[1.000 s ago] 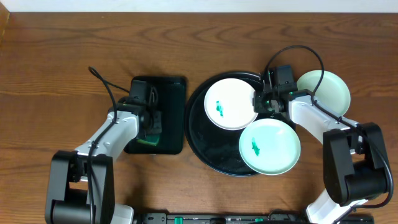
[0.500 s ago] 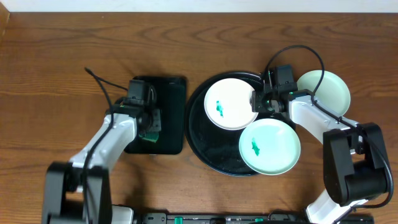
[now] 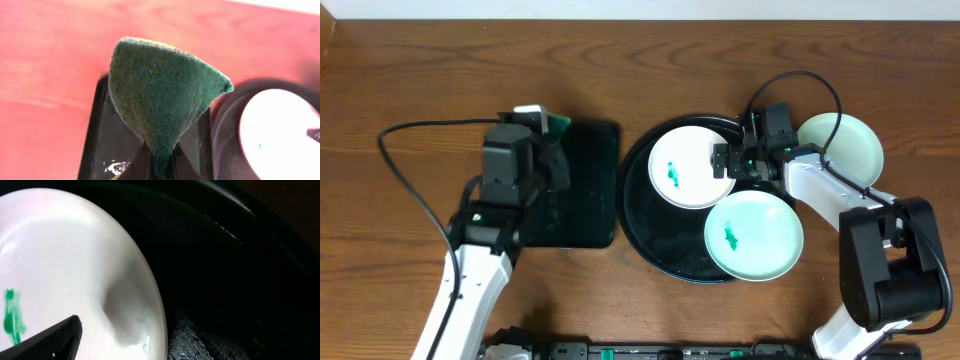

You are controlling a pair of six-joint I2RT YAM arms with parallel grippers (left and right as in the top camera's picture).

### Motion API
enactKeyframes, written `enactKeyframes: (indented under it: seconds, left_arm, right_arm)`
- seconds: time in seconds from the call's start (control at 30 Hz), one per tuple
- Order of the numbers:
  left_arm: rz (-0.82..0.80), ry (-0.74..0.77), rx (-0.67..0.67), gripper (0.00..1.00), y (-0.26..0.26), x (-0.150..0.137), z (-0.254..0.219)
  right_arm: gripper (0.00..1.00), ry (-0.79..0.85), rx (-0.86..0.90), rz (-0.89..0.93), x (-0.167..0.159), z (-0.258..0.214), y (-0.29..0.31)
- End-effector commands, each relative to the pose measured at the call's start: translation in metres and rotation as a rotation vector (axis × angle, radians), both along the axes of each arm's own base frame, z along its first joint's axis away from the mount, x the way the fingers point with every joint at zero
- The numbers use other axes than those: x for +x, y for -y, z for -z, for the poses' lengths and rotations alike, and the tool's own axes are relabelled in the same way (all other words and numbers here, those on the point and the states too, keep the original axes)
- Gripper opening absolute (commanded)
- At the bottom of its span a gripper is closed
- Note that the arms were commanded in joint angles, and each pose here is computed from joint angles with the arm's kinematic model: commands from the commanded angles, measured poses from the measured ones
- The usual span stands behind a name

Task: Clean dirty plates on tray and stack at the side
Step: 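Lift the sponge out of the black tray with the left gripper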

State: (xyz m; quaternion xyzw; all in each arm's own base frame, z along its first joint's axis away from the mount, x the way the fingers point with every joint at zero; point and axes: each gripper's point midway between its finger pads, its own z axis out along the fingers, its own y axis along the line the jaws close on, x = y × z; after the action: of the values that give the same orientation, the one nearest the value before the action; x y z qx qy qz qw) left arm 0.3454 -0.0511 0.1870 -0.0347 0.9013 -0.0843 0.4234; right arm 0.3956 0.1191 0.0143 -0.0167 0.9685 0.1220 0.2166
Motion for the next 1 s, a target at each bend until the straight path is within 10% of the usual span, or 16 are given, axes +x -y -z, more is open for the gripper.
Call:
enactKeyframes:
  seconds: [0.0, 0.2, 0.67, 0.97]
  left_arm:
    - [0.004, 0.096, -0.013, 0.07, 0.002, 0.007, -0.031]
    - [-0.024, 0.123, -0.058, 0.07, 0.003, 0.018, -0.053]
    - [-0.029, -0.142, -0.015, 0.07, 0.006, 0.038, -0.069]
    - [-0.031, -0.352, 0.019, 0.07, 0.006, 0.036, -0.010]
  right_arm:
    - [0.88, -0.006, 0.006, 0.001, 0.001, 0.001, -0.001]
    - [0.24, -0.009, 0.005, 0.001, 0.000, 0.001, -0.001]
    - [0.38, 0.000, 0.007, 0.001, 0.002, 0.000, -0.001]
    - [0.23, -0.003, 0.006, 0.001, 0.001, 0.001, -0.001]
